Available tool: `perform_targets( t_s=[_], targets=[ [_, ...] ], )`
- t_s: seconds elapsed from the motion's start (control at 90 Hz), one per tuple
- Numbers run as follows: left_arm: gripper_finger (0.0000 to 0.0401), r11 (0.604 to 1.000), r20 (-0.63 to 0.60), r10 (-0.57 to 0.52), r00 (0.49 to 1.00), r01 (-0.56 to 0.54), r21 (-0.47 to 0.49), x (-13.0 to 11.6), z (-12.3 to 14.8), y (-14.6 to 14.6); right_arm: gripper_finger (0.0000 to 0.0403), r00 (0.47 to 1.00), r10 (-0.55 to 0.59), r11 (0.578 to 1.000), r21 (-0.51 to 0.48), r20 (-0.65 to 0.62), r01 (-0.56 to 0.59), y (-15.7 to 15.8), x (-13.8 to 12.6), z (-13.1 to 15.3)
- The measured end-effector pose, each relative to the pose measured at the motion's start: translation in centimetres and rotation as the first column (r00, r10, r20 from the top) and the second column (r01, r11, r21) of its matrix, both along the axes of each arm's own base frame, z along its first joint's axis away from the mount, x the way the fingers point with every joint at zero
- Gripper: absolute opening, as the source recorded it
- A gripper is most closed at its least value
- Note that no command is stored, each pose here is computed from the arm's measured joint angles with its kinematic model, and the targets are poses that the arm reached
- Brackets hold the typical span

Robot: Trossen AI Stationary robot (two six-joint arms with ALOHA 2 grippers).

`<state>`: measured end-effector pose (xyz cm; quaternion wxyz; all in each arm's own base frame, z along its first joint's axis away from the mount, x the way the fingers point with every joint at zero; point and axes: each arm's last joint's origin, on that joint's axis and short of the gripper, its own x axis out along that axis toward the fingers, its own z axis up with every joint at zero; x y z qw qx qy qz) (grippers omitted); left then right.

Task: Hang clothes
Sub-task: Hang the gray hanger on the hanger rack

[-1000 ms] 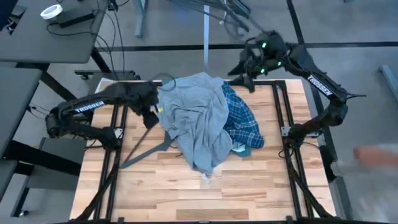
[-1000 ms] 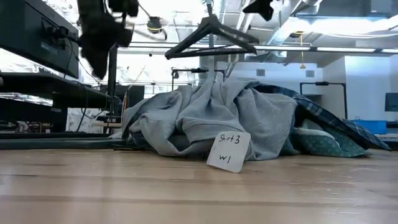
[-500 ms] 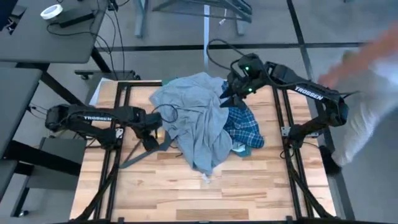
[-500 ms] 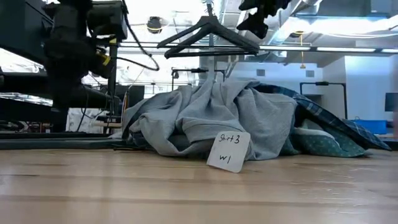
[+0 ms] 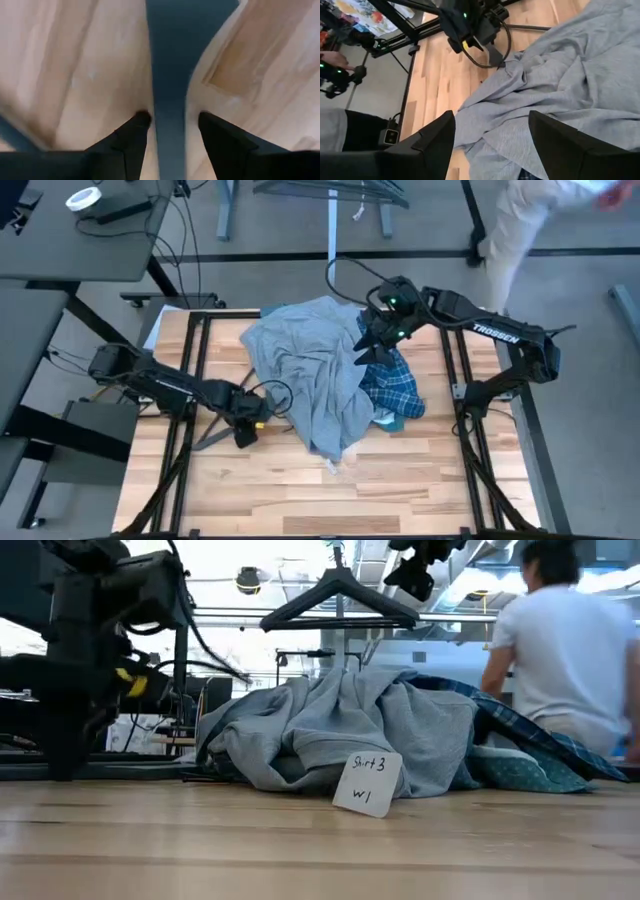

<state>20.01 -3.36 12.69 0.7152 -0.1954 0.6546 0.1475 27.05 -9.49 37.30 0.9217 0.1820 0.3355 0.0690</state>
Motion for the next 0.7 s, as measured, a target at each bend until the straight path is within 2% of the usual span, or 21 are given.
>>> perform_targets(
  t_s=[0.111, 0.244, 0.4, 0.467, 0.533, 0.656, 0.7],
  targets=[
    [0.0142, 0.999, -0.06, 0.04, 0.997, -0.042, -0.027, 0.3, -0.9, -0.1, 0.0238, 1.0, 0.005, 1.0, 0.005, -0.014, -0.005, 0.2, -0.1, -0.1],
    [0.0047, 0.995, -0.056, 0.024, 0.998, -0.029, -0.094, 0.6, -0.8, -0.3, 0.0238, 1.0, 0.007, 1.0, 0.007, -0.023, -0.007, 0.2, -0.1, -0.2],
    [0.0046, 0.984, -0.028, -0.022, 0.999, 0.017, -0.175, 0.9, 1.4, -1.0, 0.0238, 0.999, 0.01, 1.0, 0.007, -0.034, -0.009, 0.2, -0.2, -0.3],
    [0.0046, 0.952, -0.038, -0.069, 0.997, 0.054, -0.3, 0.8, 3.2, -1.8, 0.0238, 0.999, 0.018, 1.0, -0.003, -0.03, -0.018, 0.2, -0.2, -0.3],
    [0.0046, 0.915, 0.002, -0.105, 0.994, 0.097, -0.392, 1.0, 5.4, -2.3, 0.0238, 0.999, 0.022, 1.0, -0.008, -0.03, -0.022, 0.2, -0.2, -0.3],
    [0.0046, 0.889, 0.027, -0.111, 0.993, 0.111, -0.445, 0.9, 8.6, -2.9, 0.0238, 0.999, 0.034, 0.999, -0.025, -0.026, -0.034, 0.1, -0.2, -0.3],
    [0.0046, 0.865, 0.071, -0.114, 0.991, 0.135, -0.484, 1.0, 10.3, -3.1, 0.0238, 0.999, 0.037, 0.999, -0.03, -0.026, -0.038, 0.1, -0.2, -0.3]
  ],
)
